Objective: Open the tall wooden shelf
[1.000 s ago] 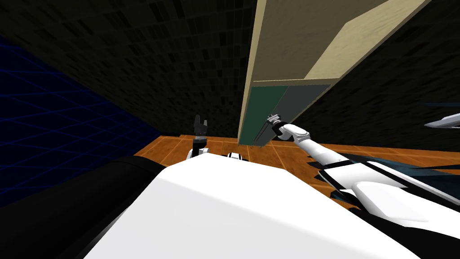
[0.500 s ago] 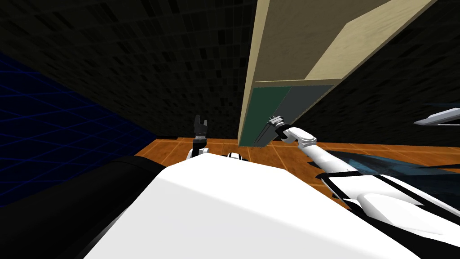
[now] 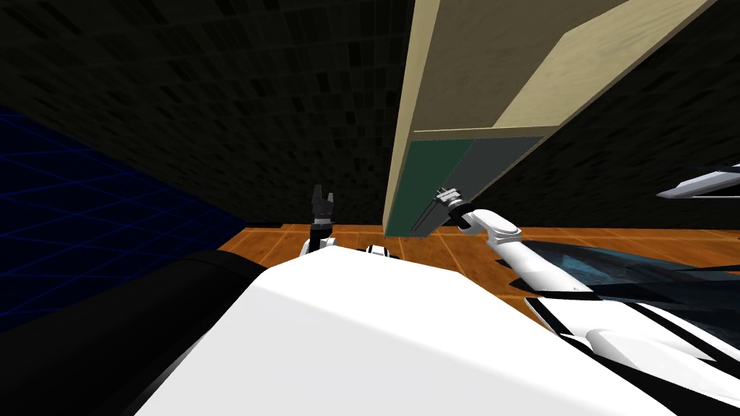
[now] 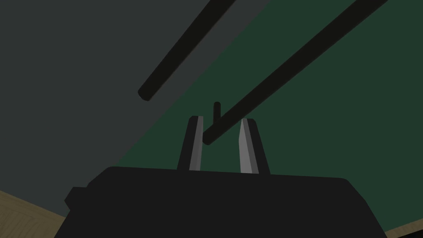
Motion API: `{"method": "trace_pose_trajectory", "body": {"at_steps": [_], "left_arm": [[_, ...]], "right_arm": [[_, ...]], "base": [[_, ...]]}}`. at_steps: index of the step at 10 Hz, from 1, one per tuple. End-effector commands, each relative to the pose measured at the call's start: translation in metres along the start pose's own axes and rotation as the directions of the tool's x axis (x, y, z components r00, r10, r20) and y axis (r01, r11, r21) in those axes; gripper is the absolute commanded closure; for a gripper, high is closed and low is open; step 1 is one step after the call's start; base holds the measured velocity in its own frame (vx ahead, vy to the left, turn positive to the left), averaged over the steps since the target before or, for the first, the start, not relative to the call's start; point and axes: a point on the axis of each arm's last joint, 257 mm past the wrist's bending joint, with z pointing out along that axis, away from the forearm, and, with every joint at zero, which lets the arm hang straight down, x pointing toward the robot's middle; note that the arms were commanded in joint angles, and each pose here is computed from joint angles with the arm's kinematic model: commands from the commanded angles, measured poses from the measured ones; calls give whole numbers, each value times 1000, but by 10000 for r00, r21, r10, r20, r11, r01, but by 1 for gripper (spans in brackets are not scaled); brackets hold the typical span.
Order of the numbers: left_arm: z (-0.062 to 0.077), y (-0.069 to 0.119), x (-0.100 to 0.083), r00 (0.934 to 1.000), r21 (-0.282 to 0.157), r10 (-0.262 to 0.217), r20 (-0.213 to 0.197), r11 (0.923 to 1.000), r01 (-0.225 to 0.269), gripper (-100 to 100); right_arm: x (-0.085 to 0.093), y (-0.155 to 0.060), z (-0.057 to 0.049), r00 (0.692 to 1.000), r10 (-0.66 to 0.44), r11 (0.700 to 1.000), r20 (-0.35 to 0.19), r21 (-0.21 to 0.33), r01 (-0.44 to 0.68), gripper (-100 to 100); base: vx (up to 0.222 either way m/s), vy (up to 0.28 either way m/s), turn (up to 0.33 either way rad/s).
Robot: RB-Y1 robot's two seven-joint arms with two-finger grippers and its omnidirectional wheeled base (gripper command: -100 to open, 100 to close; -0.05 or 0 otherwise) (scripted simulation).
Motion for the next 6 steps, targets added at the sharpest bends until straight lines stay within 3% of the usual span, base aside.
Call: {"method": "trace_pose_trajectory", "body": {"at_steps": [1,2,4,5,6], "left_arm": [[0,0,0,10000,1,-1,0,10000,1,0],[0,0,0,10000,1,0,-1,10000,0,0],[0,0,0,10000,0,0,0,10000,0,0],[0,0,0,10000,1,-1,0,10000,1,0],[0,0,0,10000,-2,1,1,10000,-1,0]], "right_arm": [[16,8,-13,9998,157,9996,-131,-240,-160,100],[4,4,-20,9997,-26,9997,225,-238,31,100],[23,-1,-35,10000,97,9995,17,-307,-96,100],[5,-8,-40,9988,-165,9993,457,-324,180,100],[12,-13,-48,9991,-124,9994,409,-333,137,100]], "base": [[24,26,13],[80,63,-110],[77,70,-38],[97,96,-115],[102,104,-100]]}}
